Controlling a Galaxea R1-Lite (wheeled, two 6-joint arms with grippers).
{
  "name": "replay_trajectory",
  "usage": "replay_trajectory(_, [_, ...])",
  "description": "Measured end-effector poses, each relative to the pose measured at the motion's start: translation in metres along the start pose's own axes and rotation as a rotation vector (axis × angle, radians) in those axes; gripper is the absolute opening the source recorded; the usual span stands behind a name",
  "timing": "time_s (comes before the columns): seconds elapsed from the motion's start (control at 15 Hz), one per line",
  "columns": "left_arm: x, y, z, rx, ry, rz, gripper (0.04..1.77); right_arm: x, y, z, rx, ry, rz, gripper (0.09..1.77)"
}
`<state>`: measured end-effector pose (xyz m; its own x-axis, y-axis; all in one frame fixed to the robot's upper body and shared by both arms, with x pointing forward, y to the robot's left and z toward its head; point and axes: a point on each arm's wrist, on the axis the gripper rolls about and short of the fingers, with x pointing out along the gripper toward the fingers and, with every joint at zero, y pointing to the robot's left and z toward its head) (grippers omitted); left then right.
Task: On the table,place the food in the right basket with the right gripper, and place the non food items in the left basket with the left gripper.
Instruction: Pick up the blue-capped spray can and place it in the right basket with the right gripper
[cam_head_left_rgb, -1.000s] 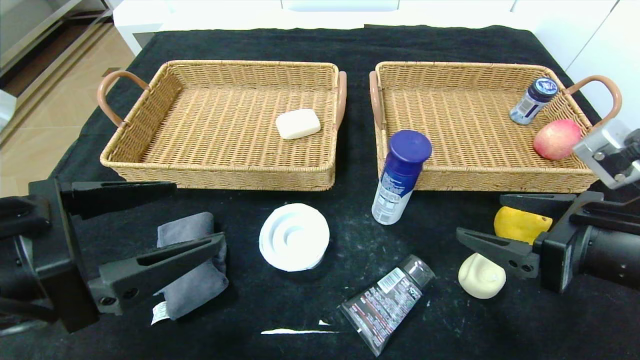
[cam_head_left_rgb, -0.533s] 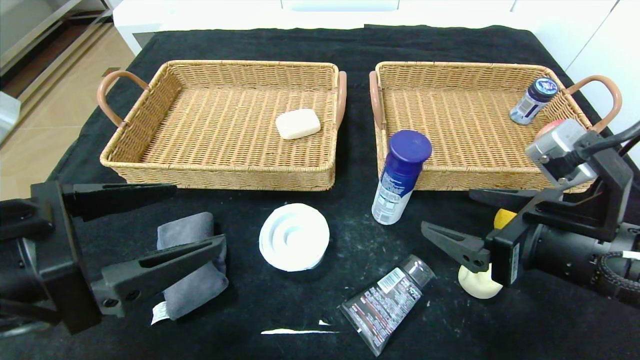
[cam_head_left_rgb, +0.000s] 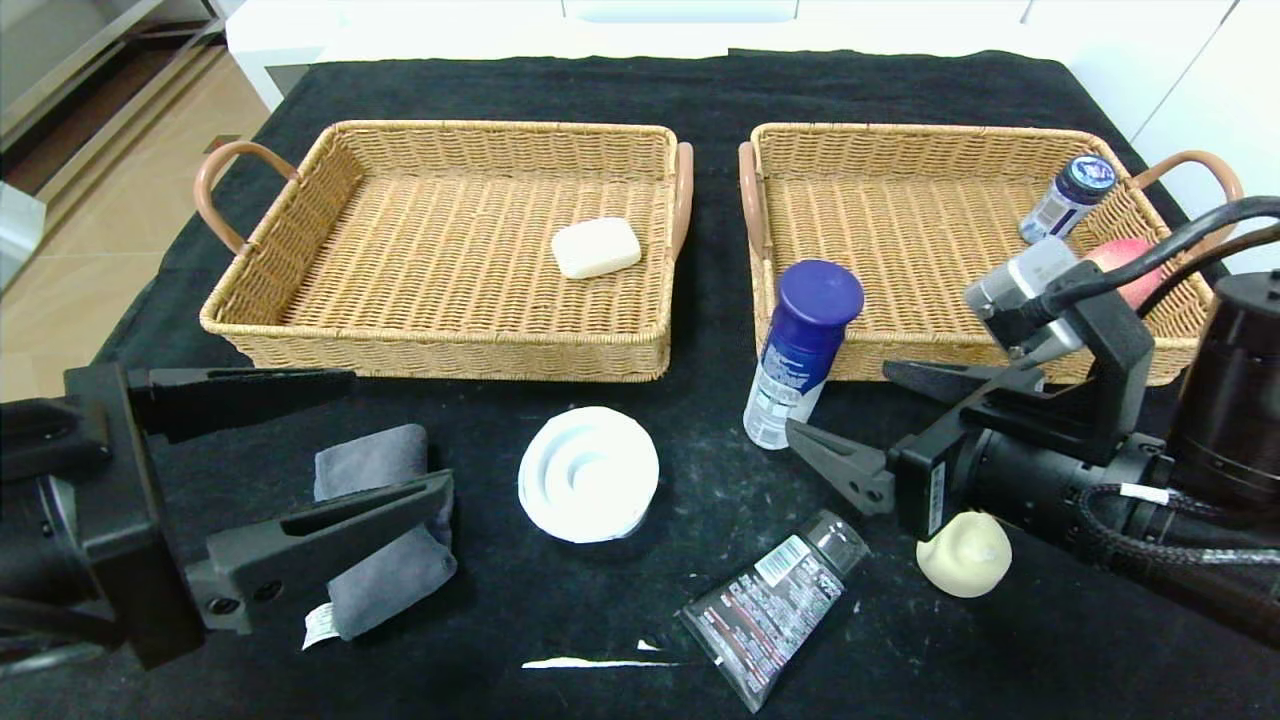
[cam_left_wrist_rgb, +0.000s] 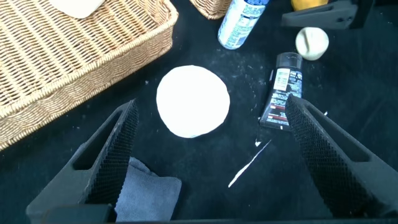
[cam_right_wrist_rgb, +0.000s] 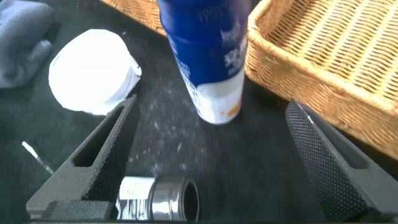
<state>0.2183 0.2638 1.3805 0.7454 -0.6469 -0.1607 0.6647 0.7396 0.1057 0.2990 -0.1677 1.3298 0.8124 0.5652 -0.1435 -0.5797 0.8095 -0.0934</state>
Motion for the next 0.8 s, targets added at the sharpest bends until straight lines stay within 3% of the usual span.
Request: replay_trajectory(0.8, [0.001,0.0,-0.001,-0.002,0.004,-0.003,1.72,0.031,0.001,0.014,0.005,-0.065,-0.007,1.71])
